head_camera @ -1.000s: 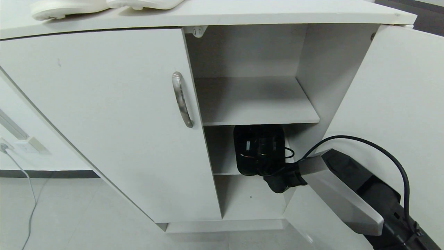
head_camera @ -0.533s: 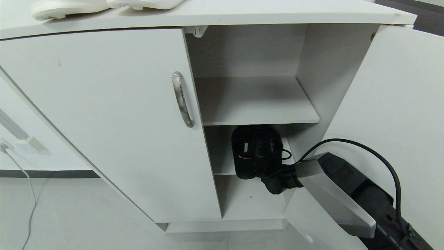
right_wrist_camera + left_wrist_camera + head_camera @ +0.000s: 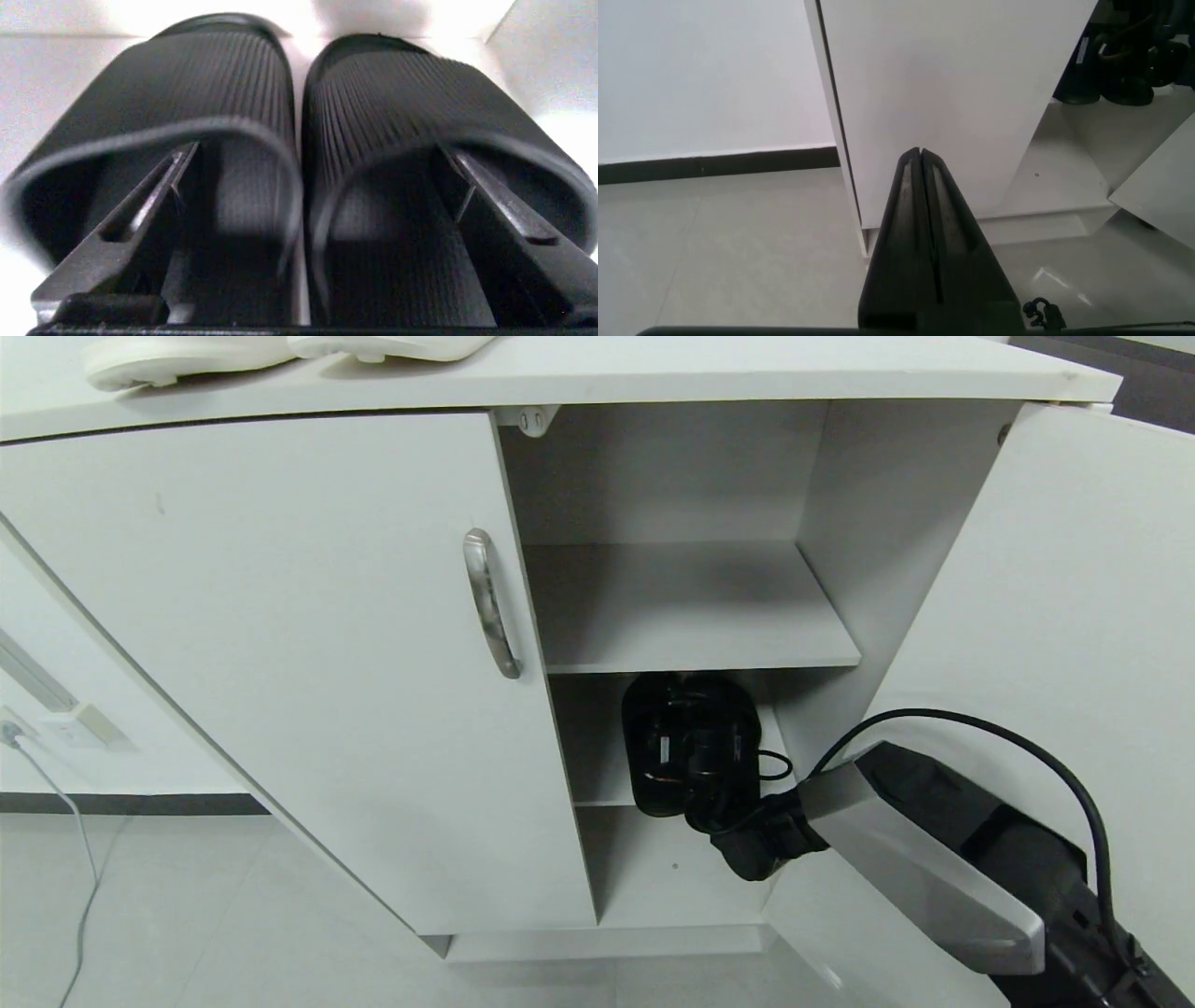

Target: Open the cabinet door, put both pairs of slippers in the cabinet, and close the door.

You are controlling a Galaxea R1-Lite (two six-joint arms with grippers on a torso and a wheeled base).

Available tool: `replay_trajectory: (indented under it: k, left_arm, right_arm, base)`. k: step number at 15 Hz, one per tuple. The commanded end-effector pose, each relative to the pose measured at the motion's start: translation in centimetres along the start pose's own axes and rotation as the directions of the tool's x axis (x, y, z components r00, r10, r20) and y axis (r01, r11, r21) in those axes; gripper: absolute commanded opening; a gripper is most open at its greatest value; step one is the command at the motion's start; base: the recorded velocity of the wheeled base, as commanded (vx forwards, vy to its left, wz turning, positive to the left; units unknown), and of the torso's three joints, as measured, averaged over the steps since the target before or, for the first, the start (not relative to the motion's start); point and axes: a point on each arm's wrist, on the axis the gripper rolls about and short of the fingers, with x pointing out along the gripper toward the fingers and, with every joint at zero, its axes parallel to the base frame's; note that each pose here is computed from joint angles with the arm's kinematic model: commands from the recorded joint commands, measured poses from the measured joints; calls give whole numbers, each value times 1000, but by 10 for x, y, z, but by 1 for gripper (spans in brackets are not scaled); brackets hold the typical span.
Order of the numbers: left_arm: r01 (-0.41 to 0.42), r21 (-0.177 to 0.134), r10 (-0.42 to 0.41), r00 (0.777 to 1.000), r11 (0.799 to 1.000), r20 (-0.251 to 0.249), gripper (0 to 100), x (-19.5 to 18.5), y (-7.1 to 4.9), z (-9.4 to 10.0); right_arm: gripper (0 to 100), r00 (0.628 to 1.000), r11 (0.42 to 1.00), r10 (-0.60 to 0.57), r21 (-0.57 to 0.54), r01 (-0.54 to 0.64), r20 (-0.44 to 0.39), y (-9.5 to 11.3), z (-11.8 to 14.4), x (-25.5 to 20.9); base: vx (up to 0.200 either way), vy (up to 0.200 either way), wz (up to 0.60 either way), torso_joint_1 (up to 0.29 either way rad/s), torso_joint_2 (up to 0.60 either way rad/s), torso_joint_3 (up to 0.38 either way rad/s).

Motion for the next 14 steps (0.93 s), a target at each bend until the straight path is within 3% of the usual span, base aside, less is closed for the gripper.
replay_trajectory:
  k: [1,6,8,14]
  left_arm:
    - [0,0,0,1000,1000,-2,0,0,0,0]
    - [2,0,-2,1000,1000,0,0,0,0,0]
    - [0,-2,0,1000,1000,0,0,0,0,0]
    - [0,-2,0,1000,1000,-2,0,0,0,0]
  right_arm:
    - [100,999,999,50,4,-50,6,2,27,-41]
    - [100,991,991,132,-18,-133,-23,-11,23,-114]
    - [100,987,987,152,-37,-154,-44,-25,19,-140]
    - [100,982,982,185,-35,-187,-45,-33,31,-164]
  base:
    - [0,0,0,0,0,0]
    - [0,0,0,0,0,0]
    - [0,0,0,0,0,0]
    - [0,0,0,0,0,0]
